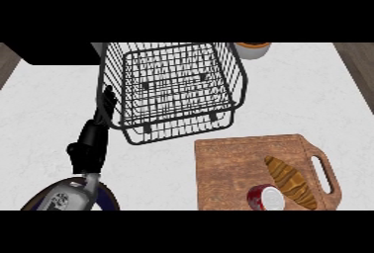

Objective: Pick the can from the cutting board and place it in the tiered basket

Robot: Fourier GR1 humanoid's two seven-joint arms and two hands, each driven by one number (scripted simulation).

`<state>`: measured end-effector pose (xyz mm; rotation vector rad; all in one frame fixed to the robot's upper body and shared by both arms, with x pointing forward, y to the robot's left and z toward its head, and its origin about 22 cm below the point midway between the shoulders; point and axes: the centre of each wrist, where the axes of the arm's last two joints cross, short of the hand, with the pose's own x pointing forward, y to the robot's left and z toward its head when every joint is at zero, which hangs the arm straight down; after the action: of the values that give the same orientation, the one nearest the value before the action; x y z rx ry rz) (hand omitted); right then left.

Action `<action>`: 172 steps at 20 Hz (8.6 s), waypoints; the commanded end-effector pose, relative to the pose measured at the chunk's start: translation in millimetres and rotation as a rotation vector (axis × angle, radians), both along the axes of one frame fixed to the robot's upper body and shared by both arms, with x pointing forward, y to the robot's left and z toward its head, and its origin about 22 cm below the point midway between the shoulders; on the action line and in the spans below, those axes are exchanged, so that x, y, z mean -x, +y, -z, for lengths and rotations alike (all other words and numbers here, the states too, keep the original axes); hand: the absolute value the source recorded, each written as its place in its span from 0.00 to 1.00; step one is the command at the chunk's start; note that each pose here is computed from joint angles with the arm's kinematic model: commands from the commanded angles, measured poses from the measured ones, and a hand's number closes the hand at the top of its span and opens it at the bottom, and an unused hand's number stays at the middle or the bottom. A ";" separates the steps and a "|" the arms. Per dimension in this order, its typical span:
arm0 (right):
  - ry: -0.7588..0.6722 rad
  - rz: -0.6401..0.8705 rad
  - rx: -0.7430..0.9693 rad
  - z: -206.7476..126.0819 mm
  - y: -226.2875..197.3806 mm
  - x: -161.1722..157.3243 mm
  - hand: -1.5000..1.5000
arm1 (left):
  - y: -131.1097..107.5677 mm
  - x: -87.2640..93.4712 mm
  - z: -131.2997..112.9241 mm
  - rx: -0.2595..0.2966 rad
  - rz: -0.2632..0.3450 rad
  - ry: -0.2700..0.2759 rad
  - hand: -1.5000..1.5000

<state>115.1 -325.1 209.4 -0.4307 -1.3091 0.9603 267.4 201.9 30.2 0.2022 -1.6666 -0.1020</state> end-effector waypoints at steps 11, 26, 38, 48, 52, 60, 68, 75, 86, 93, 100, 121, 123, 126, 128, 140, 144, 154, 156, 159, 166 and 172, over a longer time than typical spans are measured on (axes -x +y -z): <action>0.068 0.000 0.258 -17.5 72.3 24.1 0.00 | 9.4 -0.1 7.9 0.003 -0.014 0.001 0.50; 0.017 -0.073 0.424 -1.0 94.7 -4.3 0.00 | -6.2 -8.9 -3.4 0.011 0.004 0.004 0.50; 0.021 0.038 0.477 23.8 99.4 -15.8 0.00 | -5.5 6.5 16.0 0.007 -0.004 0.009 0.50; 0.061 0.014 0.434 58.8 99.2 -23.5 0.00 | -2.9 5.7 5.5 0.005 0.001 -0.002 0.50; 0.057 -0.019 0.408 81.2 110.4 -9.4 0.00 | 5.2 -2.0 13.4 0.013 -0.005 -0.001 0.50; 0.070 -0.039 0.400 78.4 118.2 -9.6 0.00 | -6.9 -29.6 -7.5 0.006 -0.005 0.000 0.50; 0.118 -0.033 0.398 101.6 125.9 -31.5 0.00 | -0.6 2.4 12.5 0.001 0.007 0.027 0.50; 0.116 -0.014 0.403 107.2 125.2 -36.3 0.00 | -3.5 -7.8 -13.6 0.012 -0.001 0.003 0.50; 0.120 -0.018 0.367 145.1 121.7 -62.6 0.00 | -5.9 1.2 20.3 0.006 0.003 0.007 0.50; 0.112 -0.008 0.338 163.0 118.5 -47.5 0.00 | -6.8 -4.3 11.6 0.016 0.017 -0.002 0.50; -0.036 0.027 0.354 192.2 146.9 -47.3 1.00 | 16.5 -15.3 -11.1 -0.006 0.014 -0.004 0.50; -0.112 0.111 0.820 163.5 322.6 -70.1 1.00 | -7.1 -12.7 -10.4 -0.011 0.081 -0.016 0.50; -0.164 0.135 0.817 144.7 327.9 -66.5 1.00 | -11.5 -12.2 0.6 -0.013 0.066 0.007 0.50; -0.244 0.189 0.767 117.3 331.9 -76.1 1.00 | -19.3 -16.6 -1.9 -0.018 0.048 0.002 0.50; -0.306 0.235 0.716 95.9 332.8 -78.4 1.00 | -10.3 -9.7 4.6 -0.013 0.050 0.011 0.50; -0.416 0.323 0.584 -8.6 333.4 -106.8 1.00 | -6.2 -8.4 6.2 0.000 0.043 0.031 0.50; -0.395 0.355 0.407 -38.4 333.3 -121.9 1.00 | -18.0 -7.7 1.3 -0.001 0.065 0.018 0.50; -0.383 0.425 0.399 -71.4 361.8 -174.3 1.00 | -12.3 -13.4 -1.9 -0.009 0.068 -0.012 0.50; -0.397 0.438 0.458 -79.6 369.5 -179.2 1.00 | -8.0 -12.4 -2.9 0.007 0.049 -0.001 0.50; -0.412 0.438 0.455 -81.7 373.3 -188.8 1.00 | -3.4 -16.6 -8.3 -0.007 0.045 -0.003 0.50; -0.376 0.432 0.560 -58.1 371.0 -227.8 1.00 | -5.5 -13.2 -8.2 -0.012 0.036 -0.010 0.50; -0.234 0.565 0.286 -58.2 344.1 -247.7 0.00 | -9.6 2.0 1.8 0.000 0.058 0.006 0.50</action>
<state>356.9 25.3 269.5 -1.1791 -1.2810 0.8665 273.9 192.3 29.7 0.1692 -1.6687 -0.1352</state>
